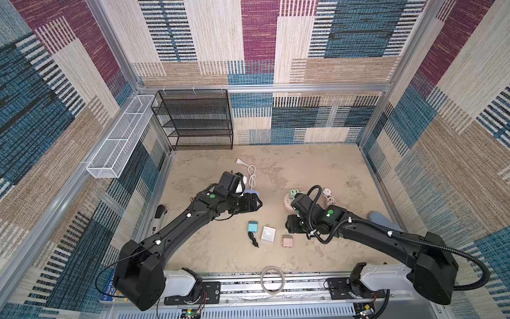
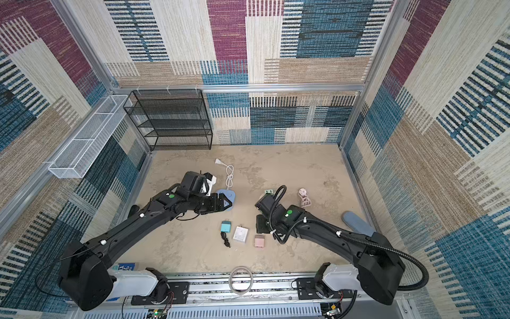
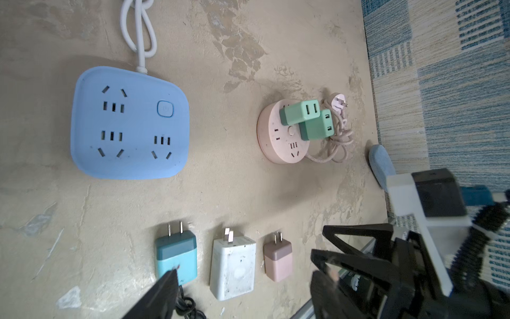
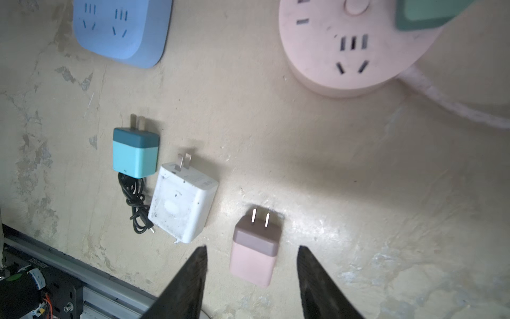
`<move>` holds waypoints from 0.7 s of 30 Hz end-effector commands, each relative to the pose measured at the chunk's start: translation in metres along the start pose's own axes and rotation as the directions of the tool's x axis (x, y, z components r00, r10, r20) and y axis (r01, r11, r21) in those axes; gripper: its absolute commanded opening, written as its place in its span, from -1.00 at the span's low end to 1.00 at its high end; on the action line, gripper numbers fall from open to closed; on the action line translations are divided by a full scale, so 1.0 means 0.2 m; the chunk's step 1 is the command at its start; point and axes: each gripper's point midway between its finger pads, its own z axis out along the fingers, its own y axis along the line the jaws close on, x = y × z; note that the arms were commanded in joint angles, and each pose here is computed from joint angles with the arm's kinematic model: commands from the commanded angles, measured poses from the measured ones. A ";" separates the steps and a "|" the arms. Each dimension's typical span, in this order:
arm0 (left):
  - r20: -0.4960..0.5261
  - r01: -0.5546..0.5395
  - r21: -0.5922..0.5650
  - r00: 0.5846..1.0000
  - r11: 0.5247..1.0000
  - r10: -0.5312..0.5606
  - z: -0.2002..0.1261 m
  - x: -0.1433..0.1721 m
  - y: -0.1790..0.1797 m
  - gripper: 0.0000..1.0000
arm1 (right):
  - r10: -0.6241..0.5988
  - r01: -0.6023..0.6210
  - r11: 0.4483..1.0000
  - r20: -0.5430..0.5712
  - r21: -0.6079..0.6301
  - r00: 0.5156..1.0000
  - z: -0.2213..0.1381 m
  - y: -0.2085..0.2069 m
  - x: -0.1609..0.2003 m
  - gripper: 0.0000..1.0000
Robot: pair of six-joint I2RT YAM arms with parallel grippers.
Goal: Insert plugs into power strip
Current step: Pick up the plug from the bottom-center of the table.
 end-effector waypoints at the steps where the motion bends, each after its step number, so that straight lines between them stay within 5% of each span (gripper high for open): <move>1: -0.012 -0.021 0.014 1.000 1.000 0.021 0.00 0.02 0.00 0.61 | 0.044 -0.044 0.999 -0.011 0.019 0.999 0.05 0.02 0.04 0.12; 21: -0.031 -0.015 0.063 0.999 0.998 0.017 0.03 0.05 -0.03 0.59 | 0.039 -0.032 0.998 -0.151 0.047 0.988 0.23 0.02 0.24 0.13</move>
